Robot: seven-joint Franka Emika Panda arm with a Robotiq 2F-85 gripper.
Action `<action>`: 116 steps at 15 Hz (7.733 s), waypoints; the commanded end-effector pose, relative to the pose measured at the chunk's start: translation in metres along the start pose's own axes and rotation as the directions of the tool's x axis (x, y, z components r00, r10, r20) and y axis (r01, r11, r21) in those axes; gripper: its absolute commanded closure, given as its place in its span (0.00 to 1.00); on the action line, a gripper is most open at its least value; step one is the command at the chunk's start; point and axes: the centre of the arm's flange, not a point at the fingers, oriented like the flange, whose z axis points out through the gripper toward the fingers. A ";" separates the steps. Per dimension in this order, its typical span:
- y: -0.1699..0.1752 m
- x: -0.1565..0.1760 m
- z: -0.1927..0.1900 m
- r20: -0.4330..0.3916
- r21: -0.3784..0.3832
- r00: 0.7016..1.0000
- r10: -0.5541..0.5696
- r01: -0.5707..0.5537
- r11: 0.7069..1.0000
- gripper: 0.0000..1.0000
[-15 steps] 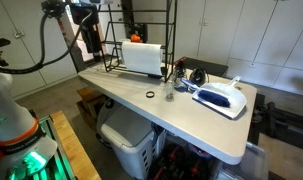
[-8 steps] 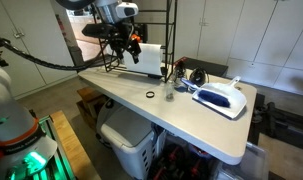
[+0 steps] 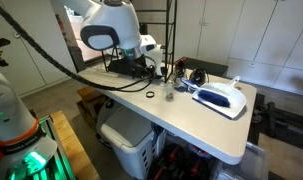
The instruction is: Pour some of the content in the clear bottle onto the black lid on the table
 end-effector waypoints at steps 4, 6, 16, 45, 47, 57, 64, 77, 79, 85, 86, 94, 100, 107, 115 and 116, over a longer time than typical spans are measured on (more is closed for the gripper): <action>0.006 0.002 0.008 0.005 0.003 1.000 0.004 -0.004 1.000 0.00; 0.024 0.006 0.025 0.000 0.022 1.000 -0.022 0.022 1.000 0.00; 0.088 0.009 0.105 -0.097 0.080 0.982 -0.165 0.173 0.982 0.00; 0.161 0.010 0.196 -0.469 0.239 0.848 -0.249 0.393 0.888 0.00; 0.159 0.011 0.197 -0.486 0.240 0.839 -0.243 0.396 0.886 0.00; 0.160 0.012 0.201 -0.484 0.226 0.843 -0.234 0.379 0.897 0.51; 0.150 0.014 0.159 -0.360 0.235 0.884 -0.299 0.396 0.888 0.72; 0.027 0.055 0.079 0.175 0.058 0.626 -0.760 0.764 0.643 0.72; 0.009 0.055 0.077 0.257 0.040 0.554 -0.792 0.813 0.581 0.72; -0.016 0.050 0.076 0.411 0.010 0.391 -0.824 0.902 0.432 0.72; 0.002 0.058 0.087 0.373 0.026 0.416 -0.830 0.889 0.457 0.47; -0.015 0.070 0.092 0.422 0.040 0.346 -0.838 0.916 0.398 0.72; -0.040 0.093 0.126 0.512 0.076 0.255 -0.820 0.938 0.339 0.72; -0.057 0.099 0.154 0.666 0.122 0.154 -0.730 0.943 0.311 0.72; -0.067 0.095 0.176 0.723 0.179 0.064 -0.688 0.944 0.276 0.72; -0.065 0.094 0.177 0.723 0.181 0.064 -0.688 0.944 0.278 0.72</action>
